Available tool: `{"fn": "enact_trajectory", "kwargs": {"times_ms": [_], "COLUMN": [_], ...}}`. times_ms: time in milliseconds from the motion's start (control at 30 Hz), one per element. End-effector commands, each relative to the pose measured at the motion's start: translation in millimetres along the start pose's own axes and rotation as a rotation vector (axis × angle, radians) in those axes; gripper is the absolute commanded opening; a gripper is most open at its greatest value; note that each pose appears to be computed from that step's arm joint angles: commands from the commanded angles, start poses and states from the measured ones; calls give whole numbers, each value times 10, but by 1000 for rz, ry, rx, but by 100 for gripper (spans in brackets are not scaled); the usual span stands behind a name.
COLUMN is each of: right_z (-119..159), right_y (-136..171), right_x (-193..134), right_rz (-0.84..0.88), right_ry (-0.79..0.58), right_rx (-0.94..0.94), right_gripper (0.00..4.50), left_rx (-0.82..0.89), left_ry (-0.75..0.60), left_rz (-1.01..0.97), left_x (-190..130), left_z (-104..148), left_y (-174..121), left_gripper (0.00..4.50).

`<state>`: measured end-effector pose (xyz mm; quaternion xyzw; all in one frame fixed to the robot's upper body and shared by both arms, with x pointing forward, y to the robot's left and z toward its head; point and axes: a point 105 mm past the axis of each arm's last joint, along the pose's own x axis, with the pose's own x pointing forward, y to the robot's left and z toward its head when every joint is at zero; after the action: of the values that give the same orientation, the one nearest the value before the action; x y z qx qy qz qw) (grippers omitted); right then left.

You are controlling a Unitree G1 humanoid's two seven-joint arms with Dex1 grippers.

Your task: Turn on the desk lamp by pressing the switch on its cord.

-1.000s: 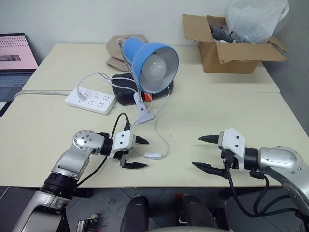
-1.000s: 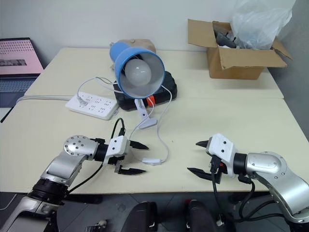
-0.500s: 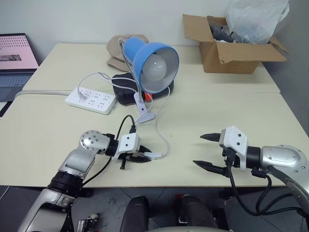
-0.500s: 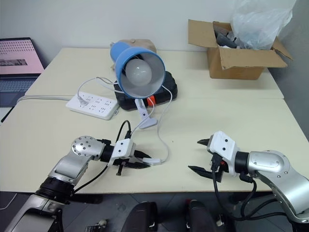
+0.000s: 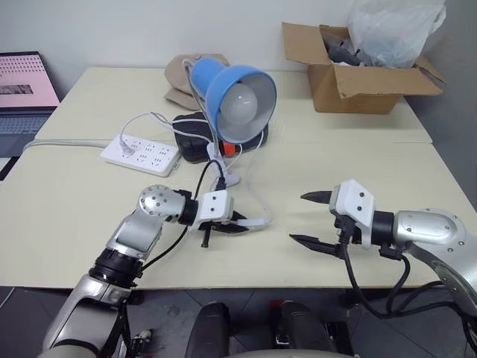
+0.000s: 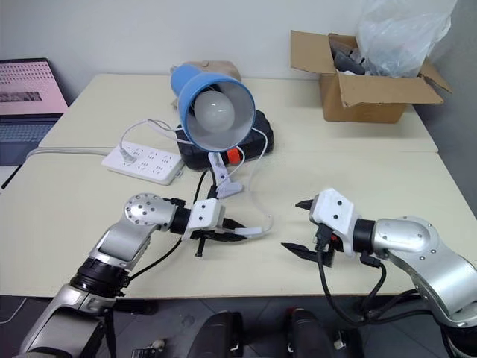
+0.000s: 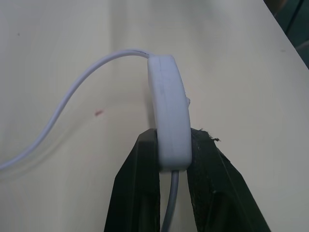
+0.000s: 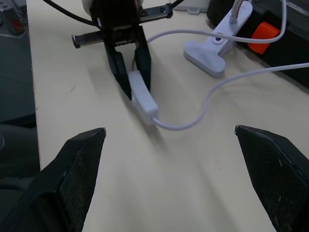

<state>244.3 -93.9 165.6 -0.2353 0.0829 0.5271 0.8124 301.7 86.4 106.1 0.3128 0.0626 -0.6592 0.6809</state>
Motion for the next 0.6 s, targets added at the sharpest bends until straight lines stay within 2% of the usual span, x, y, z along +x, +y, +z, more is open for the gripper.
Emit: {"fn": "enact_trajectory", "kwargs": {"times_ms": [33, 300, 600], "right_z": [107, 49, -45], "right_y": [9, -82, -128], "right_x": [165, 487, 575], "right_rz": [33, 51, 60], "right_ry": [-23, 29, 72], "right_rx": [-74, -86, -101], "right_gripper": [450, 450, 450], "left_rx": [48, 40, 38], "left_ry": [-41, -55, -60], "left_rz": [48, 55, 62], "left_x": [69, 97, 105], "left_z": [196, 238, 254], "left_y": [108, 123, 116], "left_gripper": [42, 42, 42]}}
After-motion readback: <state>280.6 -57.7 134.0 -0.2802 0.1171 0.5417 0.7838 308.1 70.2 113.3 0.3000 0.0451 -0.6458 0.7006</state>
